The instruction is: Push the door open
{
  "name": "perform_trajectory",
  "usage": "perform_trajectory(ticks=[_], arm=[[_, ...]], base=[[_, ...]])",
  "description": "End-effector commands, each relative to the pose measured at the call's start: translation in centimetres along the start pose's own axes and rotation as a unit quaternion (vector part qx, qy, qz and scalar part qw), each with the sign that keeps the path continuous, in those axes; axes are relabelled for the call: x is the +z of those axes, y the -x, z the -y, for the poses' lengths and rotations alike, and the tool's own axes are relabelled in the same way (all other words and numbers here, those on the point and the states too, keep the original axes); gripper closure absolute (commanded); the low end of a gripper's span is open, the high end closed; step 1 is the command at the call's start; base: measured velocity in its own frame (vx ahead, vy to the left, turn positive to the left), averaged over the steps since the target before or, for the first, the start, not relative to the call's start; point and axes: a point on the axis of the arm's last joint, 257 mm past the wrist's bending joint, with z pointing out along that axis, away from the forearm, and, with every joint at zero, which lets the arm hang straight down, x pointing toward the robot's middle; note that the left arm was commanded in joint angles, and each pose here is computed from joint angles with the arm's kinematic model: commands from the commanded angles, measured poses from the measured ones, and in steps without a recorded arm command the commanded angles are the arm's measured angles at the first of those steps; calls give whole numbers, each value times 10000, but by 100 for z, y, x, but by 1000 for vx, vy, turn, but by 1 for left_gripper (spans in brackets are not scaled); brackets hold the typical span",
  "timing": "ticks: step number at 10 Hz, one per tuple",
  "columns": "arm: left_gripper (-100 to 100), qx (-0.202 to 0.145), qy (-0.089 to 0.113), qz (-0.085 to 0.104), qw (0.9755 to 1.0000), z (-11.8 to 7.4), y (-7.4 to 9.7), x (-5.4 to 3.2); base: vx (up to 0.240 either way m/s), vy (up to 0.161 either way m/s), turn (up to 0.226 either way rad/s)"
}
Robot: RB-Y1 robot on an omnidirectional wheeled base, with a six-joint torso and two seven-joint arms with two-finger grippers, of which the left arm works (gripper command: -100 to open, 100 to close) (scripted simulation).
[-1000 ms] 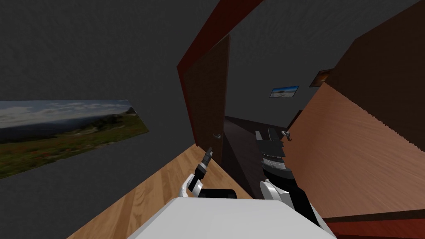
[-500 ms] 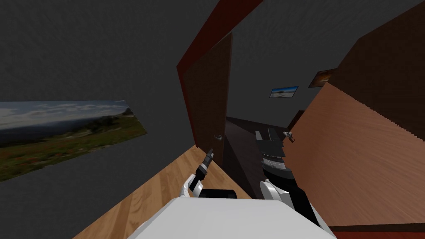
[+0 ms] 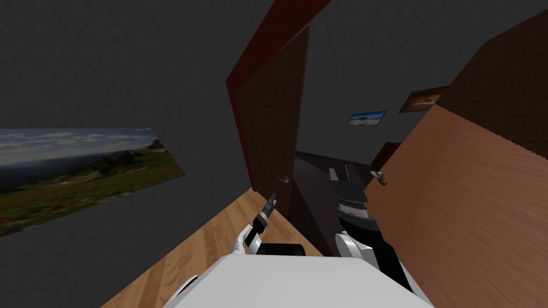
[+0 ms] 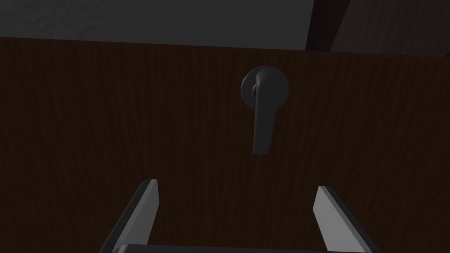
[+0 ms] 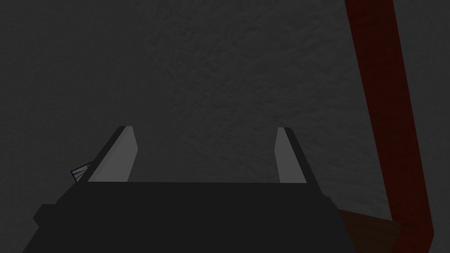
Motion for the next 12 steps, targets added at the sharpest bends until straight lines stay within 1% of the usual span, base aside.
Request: perform_trajectory(ticks=[1,5,7,8,12], arm=[[-100,-22,63,-58,10000,-58,-32,-6],[-100,-68,260,-225,9994,-227,-108,-31],[-100,-81,328,-279,9990,-282,-131,-42],[-100,-76,308,-258,9992,-266,-116,-34],[-100,-75,320,-193,9993,-295,-106,-54]], base=[[73,36,-18],[95,56,-22],[98,62,-17],[43,28,-5],[166,-95,-33]])
